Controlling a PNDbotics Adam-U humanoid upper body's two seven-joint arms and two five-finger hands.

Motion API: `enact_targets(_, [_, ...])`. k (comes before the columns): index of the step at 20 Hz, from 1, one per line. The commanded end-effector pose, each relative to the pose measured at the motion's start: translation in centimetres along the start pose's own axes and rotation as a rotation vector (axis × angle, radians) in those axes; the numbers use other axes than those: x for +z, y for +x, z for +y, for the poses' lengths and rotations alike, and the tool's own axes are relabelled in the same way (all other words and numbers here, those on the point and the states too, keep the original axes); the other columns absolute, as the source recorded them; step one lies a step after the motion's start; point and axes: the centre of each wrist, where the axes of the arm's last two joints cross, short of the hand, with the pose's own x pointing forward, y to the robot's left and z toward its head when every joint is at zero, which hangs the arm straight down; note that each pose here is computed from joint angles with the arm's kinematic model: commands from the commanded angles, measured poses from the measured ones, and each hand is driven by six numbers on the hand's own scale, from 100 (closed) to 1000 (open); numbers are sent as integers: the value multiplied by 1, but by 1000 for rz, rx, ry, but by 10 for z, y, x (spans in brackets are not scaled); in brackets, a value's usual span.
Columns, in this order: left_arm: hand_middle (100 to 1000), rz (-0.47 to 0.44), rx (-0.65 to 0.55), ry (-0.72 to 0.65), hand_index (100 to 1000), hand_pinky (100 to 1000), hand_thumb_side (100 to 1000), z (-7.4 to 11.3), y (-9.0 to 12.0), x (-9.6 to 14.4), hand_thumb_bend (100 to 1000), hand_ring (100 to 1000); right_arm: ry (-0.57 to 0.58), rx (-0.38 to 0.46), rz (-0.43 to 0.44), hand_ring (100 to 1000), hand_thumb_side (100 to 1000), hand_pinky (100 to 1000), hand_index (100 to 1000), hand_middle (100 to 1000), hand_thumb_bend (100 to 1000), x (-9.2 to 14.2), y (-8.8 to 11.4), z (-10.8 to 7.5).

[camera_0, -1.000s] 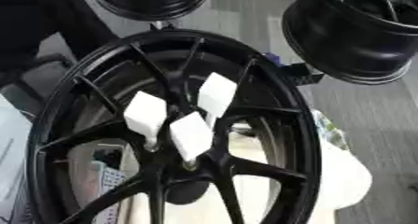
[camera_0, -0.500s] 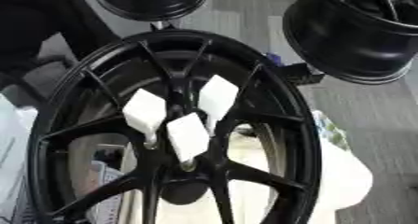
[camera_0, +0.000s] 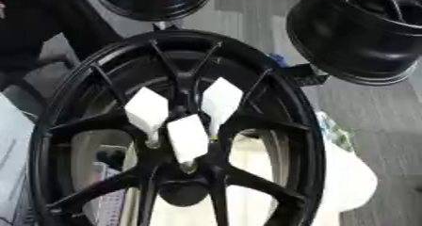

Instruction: Pull the pin out of the wheel hub.

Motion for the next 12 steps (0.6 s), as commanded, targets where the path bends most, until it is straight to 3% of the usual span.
enact_targets(1, [676, -189, 32, 68, 854, 836, 489, 20, 53, -5, 100, 770, -153, 85, 7, 603, 250, 829, 839, 665, 433, -9, 13, -2])
enact_targets(7, [668, -581, 100, 20, 844, 828, 376, 11, 162, 21, 100, 762, -150, 68, -31, 606, 253, 830, 840, 667, 429, -10, 17, 0])
enact_targets(12, [677, -797, 71, -63, 846, 819, 320, 2, 180, 28, 100, 765, -148, 60, -50, 607, 253, 828, 840, 668, 427, -10, 20, 1])
